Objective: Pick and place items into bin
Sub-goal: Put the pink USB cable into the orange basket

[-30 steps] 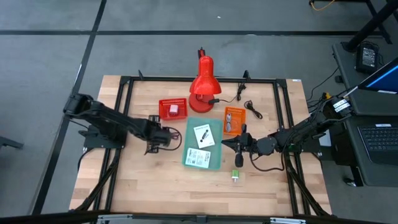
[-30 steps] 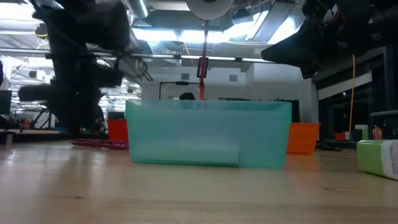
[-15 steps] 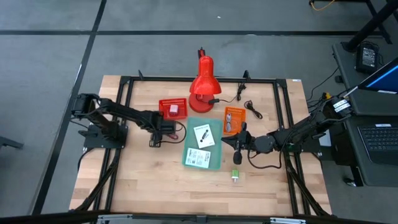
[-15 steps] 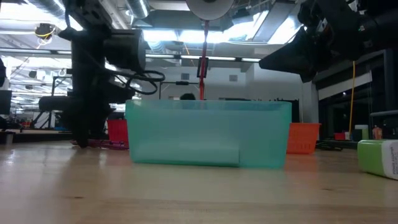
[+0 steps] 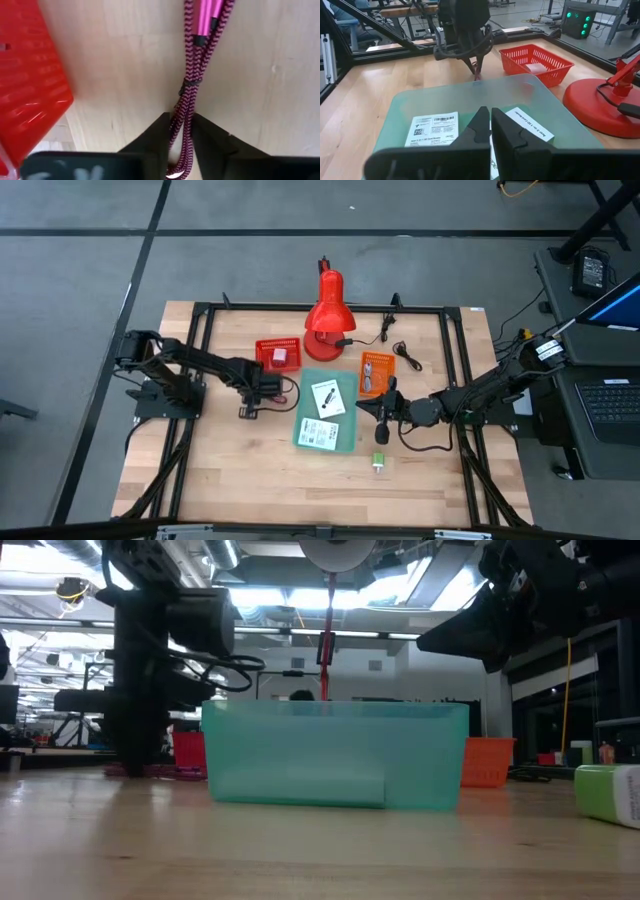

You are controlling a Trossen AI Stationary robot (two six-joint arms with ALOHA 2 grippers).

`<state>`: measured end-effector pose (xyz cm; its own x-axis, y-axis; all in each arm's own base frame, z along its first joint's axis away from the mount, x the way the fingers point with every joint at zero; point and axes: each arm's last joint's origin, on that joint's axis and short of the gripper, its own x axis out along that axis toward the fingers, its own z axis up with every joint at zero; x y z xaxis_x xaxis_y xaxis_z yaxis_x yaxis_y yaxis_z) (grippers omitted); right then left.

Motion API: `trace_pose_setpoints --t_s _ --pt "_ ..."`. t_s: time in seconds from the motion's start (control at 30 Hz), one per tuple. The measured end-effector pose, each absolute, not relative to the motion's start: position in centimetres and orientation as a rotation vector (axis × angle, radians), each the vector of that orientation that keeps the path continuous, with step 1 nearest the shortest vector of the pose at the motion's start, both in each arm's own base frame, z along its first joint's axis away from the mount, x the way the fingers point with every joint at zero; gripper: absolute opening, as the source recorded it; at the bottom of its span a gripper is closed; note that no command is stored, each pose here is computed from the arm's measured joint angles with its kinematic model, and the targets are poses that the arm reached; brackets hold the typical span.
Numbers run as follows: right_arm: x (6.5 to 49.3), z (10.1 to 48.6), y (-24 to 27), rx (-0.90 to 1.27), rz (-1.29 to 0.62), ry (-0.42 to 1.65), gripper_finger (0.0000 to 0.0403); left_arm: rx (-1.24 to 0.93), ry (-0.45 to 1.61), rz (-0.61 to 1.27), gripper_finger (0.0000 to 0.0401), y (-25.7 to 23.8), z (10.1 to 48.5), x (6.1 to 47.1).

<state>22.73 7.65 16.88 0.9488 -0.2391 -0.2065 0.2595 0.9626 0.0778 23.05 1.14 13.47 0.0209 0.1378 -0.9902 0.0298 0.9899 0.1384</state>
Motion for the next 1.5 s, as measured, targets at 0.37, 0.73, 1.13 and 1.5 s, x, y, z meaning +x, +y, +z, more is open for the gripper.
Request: trace_pose_setpoints --t_s 0.37,0.73,1.13,1.5 --pt "22.7 16.8 7.6 0.104 -0.255 0.2 0.0 0.104 1.436 0.072 0.0014 0.0 15.7 22.5" --pt "22.8 16.6 7.7 0.104 -0.256 0.211 0.0 0.085 1.029 0.045 0.0009 -1.7 21.2 21.9" --pt "23.0 16.9 7.8 0.183 -0.254 0.157 0.0 0.106 0.585 -0.124 0.001 -3.9 24.4 24.4" --pt "23.3 17.9 8.0 0.224 -0.209 0.08 0.0031 0.061 0.426 -0.143 0.001 -4.6 22.8 28.4"
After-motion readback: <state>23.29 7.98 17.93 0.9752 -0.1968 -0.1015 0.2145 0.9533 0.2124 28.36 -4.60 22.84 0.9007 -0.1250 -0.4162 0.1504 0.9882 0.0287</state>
